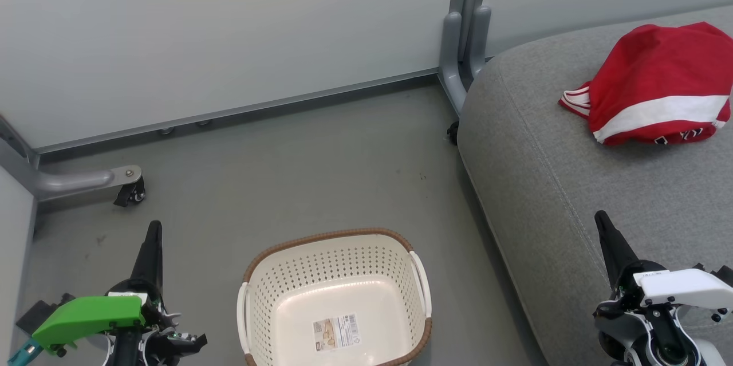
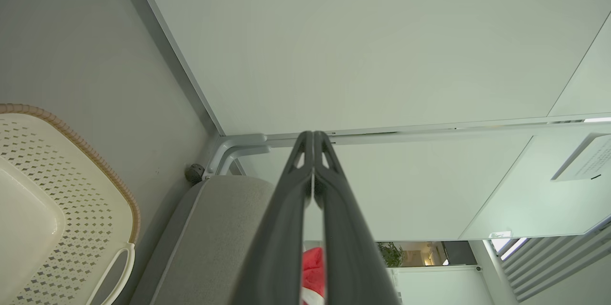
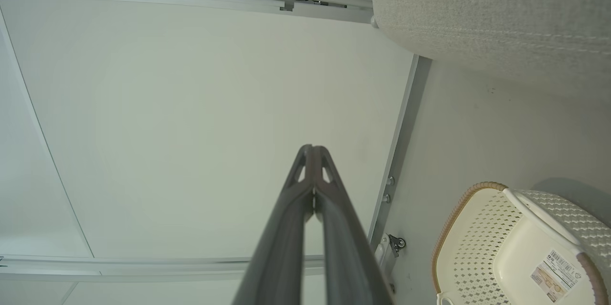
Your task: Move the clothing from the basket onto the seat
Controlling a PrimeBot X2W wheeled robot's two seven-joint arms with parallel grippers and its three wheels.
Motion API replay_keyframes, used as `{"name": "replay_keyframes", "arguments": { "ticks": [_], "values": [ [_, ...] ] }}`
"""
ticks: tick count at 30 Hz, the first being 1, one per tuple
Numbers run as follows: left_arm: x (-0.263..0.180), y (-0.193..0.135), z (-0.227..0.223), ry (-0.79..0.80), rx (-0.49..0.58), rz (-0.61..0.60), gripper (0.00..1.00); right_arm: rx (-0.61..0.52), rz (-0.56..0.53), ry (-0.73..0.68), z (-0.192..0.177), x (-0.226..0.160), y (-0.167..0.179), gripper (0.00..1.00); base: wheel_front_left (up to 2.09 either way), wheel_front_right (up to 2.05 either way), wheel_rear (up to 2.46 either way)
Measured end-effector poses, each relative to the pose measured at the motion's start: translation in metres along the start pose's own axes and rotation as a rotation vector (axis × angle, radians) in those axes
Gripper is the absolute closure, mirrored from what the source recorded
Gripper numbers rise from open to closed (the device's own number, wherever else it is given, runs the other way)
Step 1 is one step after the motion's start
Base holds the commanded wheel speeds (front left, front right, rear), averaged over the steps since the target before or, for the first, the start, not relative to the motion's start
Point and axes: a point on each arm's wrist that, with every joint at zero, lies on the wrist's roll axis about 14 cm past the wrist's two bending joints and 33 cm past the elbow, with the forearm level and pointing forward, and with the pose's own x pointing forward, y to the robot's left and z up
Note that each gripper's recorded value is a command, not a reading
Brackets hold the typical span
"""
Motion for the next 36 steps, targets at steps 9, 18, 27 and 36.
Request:
{"name": "replay_keyframes", "arguments": {
  "ticks": [9, 18, 27, 36],
  "values": [
    [0.0026, -0.0039, -0.0001, 0.004, -0.059, -0.018, 1.00, 0.057, 0.006, -0.002, 0.0028, 0.0003, 0.0012, 1.00, 0.00, 0.00, 0.00],
    [0.0029, -0.0044, -0.0001, 0.004, -0.061, -0.019, 1.00, 0.061, 0.007, -0.004, 0.0030, 0.0005, 0.0015, 1.00, 0.00, 0.00, 0.00],
    [0.0029, -0.0045, -0.0001, 0.004, -0.061, -0.019, 1.00, 0.063, 0.007, -0.006, 0.0034, 0.0004, 0.0014, 1.00, 0.00, 0.00, 0.00],
    [0.0029, -0.0044, -0.0001, 0.004, -0.061, -0.019, 1.00, 0.063, 0.007, -0.005, 0.0033, 0.0004, 0.0014, 1.00, 0.00, 0.00, 0.00]
  ]
}}
